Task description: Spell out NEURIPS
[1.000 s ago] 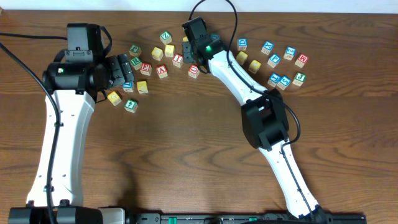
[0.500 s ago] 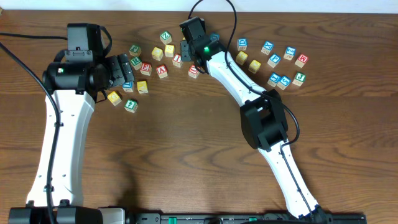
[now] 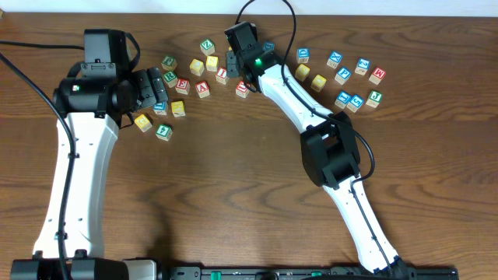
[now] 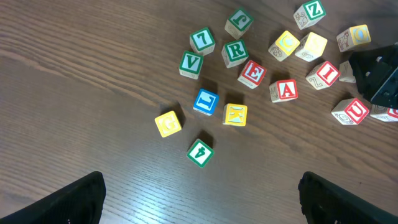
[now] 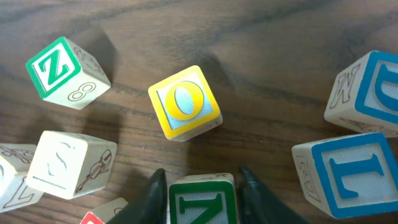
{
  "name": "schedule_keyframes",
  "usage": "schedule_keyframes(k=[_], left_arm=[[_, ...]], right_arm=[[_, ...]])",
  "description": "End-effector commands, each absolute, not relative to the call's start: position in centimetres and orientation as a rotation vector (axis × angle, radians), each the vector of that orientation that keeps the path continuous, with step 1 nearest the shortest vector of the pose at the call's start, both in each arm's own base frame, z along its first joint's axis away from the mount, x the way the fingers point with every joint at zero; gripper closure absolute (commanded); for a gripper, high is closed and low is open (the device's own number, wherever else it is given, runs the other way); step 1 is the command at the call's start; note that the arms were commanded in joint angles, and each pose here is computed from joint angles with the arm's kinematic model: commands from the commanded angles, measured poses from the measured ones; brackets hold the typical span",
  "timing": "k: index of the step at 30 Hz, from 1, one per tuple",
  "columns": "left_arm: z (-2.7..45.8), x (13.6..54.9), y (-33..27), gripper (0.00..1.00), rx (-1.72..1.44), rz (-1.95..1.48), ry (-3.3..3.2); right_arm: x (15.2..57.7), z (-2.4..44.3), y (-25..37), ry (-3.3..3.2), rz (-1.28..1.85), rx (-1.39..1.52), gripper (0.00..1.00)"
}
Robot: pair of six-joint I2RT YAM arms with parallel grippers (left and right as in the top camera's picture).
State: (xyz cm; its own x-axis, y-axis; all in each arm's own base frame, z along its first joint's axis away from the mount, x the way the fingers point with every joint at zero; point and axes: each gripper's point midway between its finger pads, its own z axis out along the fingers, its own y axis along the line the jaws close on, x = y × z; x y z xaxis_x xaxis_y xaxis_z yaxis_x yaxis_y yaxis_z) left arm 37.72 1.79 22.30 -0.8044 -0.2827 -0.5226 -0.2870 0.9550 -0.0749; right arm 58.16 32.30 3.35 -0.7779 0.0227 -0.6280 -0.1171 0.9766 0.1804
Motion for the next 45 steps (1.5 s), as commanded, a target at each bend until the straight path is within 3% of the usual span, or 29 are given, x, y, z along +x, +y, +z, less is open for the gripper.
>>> schedule_keyframes(k=[1,6,16,30,39,45], left_arm=[[22.3,37.8,2.1,0.02,-0.424,0.024,2.550],[22.3,37.8,2.1,0.02,-0.424,0.024,2.550],[22.3,37.8,2.1,0.02,-0.424,0.024,2.550],[22.3,37.8,2.1,0.02,-0.424,0.024,2.550],[22.3,37.9,2.1,0.02,-0.423,0.024,2.544],[22.6,38.1,3.3,0.02,-0.444,0.106,2.517]], right_arm=[[57.9,1.3,31.9,2.473,0.225,-0.092,0.63],[57.8,0.4,31.9,2.485,0.215,-0.101,0.64],[57.8,0.5,31.9,2.481,0.217,-0.100,0.77],[56.9,6.9,31.2,2.458,0.195,-0.187,0.84],[52.0,12.4,31.6,2.519,0.278,-0.507,0.92],[46.9,11.2,32.2,2.619,0.403,-0.834,0.88]])
